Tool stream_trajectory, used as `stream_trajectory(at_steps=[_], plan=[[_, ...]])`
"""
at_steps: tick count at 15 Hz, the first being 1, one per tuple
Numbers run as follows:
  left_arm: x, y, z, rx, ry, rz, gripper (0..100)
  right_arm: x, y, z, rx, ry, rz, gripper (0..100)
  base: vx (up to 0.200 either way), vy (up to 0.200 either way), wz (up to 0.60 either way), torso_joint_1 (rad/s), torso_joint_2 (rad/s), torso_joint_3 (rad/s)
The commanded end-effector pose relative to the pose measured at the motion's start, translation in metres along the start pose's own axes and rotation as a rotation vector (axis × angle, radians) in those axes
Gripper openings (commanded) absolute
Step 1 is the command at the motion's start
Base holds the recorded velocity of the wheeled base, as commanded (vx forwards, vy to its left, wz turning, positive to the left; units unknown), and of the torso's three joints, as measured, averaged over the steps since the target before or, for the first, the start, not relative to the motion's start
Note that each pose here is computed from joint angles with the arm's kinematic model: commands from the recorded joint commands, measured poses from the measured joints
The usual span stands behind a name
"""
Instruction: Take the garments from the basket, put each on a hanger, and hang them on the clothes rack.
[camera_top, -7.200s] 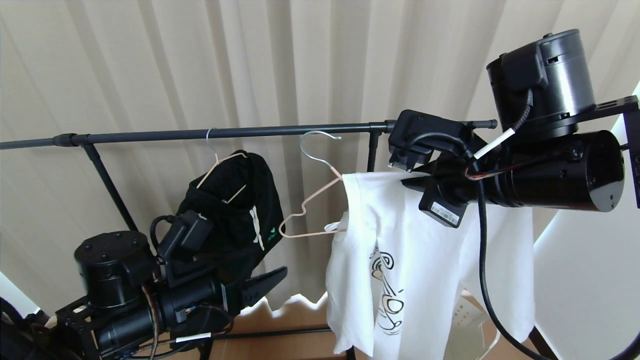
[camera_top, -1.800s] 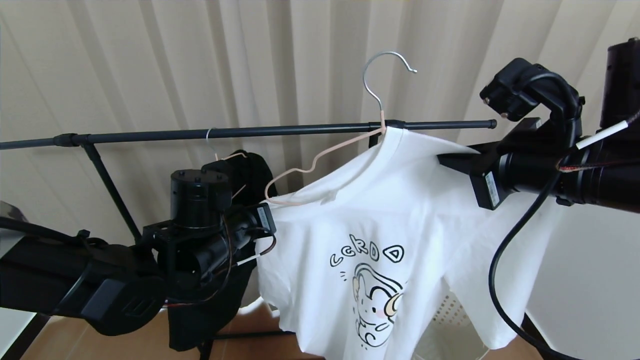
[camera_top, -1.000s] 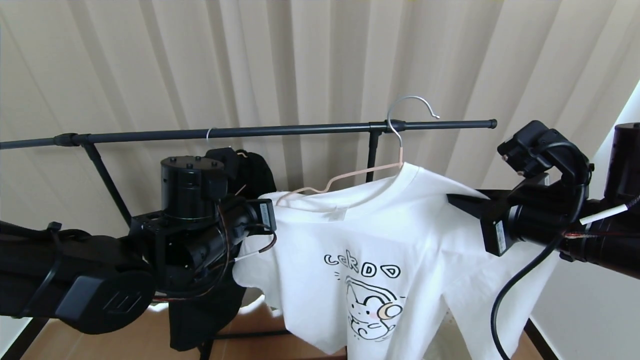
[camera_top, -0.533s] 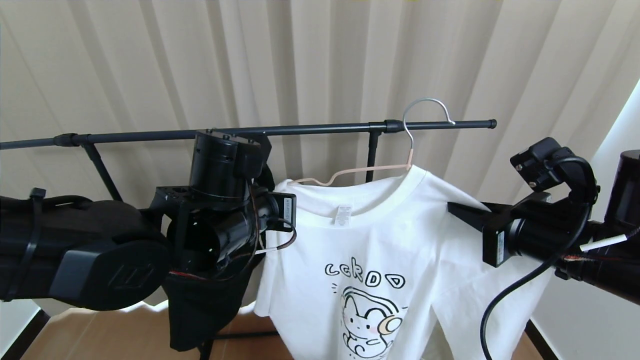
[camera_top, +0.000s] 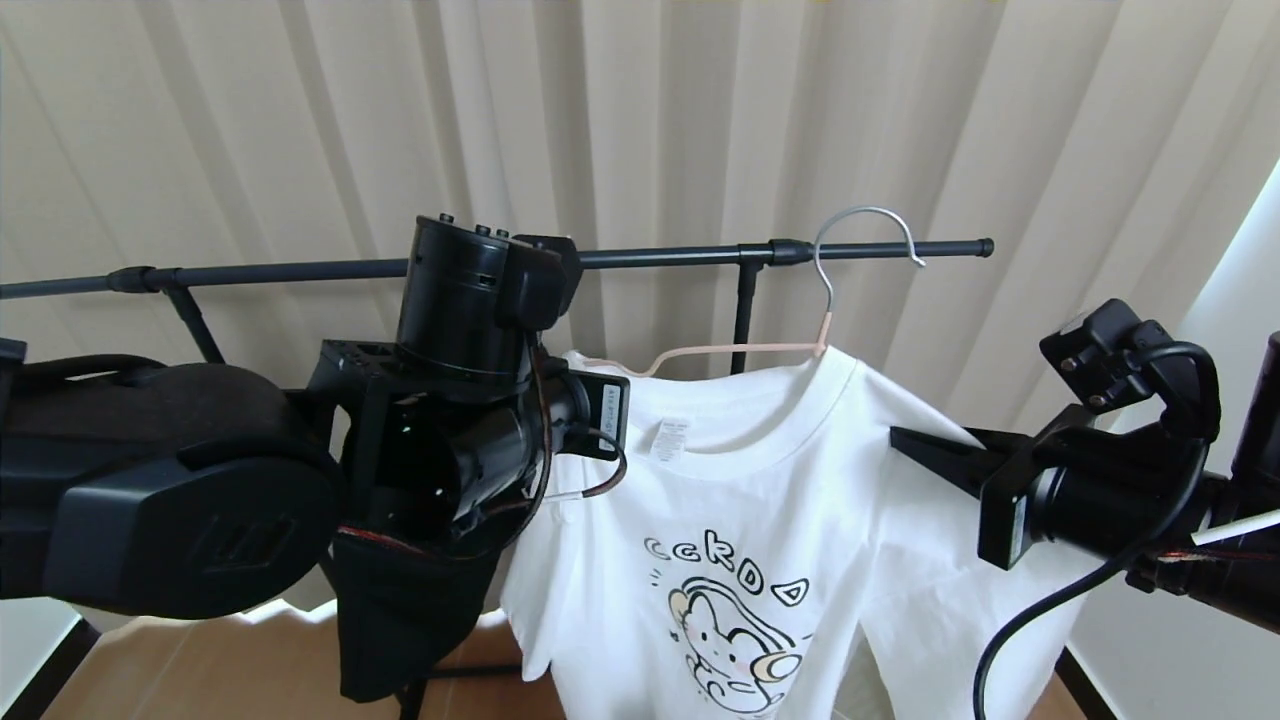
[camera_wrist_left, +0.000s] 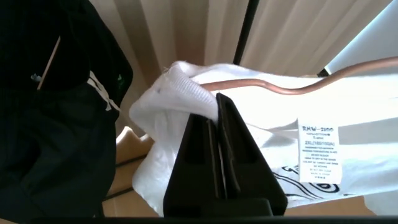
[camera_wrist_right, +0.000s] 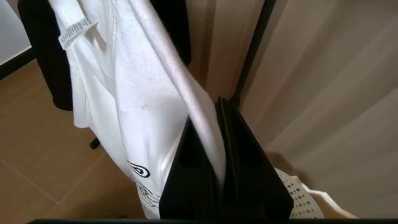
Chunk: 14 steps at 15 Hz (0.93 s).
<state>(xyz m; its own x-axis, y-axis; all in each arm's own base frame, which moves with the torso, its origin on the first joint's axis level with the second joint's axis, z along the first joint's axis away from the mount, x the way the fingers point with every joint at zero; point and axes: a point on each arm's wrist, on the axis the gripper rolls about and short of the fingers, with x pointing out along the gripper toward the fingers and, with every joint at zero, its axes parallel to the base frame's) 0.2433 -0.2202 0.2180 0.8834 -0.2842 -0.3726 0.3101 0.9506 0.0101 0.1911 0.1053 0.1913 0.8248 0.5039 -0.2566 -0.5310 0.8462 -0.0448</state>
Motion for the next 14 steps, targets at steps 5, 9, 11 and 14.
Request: stream_trajectory(at_steps=[5, 9, 11, 14], plan=[[-0.039, 0.025, 0.013, 0.000, 0.001, 0.026, 0, -0.005, -0.011, -0.007, 0.001, 0.016, 0.029, 0, 0.000, 0.000, 0.00, 0.000, 0.00, 0.000], [-0.041, 0.046, 0.015, 0.049, 0.020, 0.075, 0, -0.019, -0.011, -0.008, -0.012, -0.014, 0.121, 0, 0.000, 0.000, 0.00, 0.000, 0.00, 0.000], [-0.040, 0.047, 0.016, 0.074, 0.017, 0.077, 0, -0.026, -0.010, -0.007, -0.013, -0.034, 0.173, 0, 0.000, 0.000, 0.00, 0.000, 0.00, 0.000], [-0.038, 0.037, 0.021, 0.097, 0.002, 0.047, 0, -0.025, -0.009, -0.007, -0.011, -0.031, 0.194, 0, 0.000, 0.000, 0.00, 0.000, 0.00, 0.000]])
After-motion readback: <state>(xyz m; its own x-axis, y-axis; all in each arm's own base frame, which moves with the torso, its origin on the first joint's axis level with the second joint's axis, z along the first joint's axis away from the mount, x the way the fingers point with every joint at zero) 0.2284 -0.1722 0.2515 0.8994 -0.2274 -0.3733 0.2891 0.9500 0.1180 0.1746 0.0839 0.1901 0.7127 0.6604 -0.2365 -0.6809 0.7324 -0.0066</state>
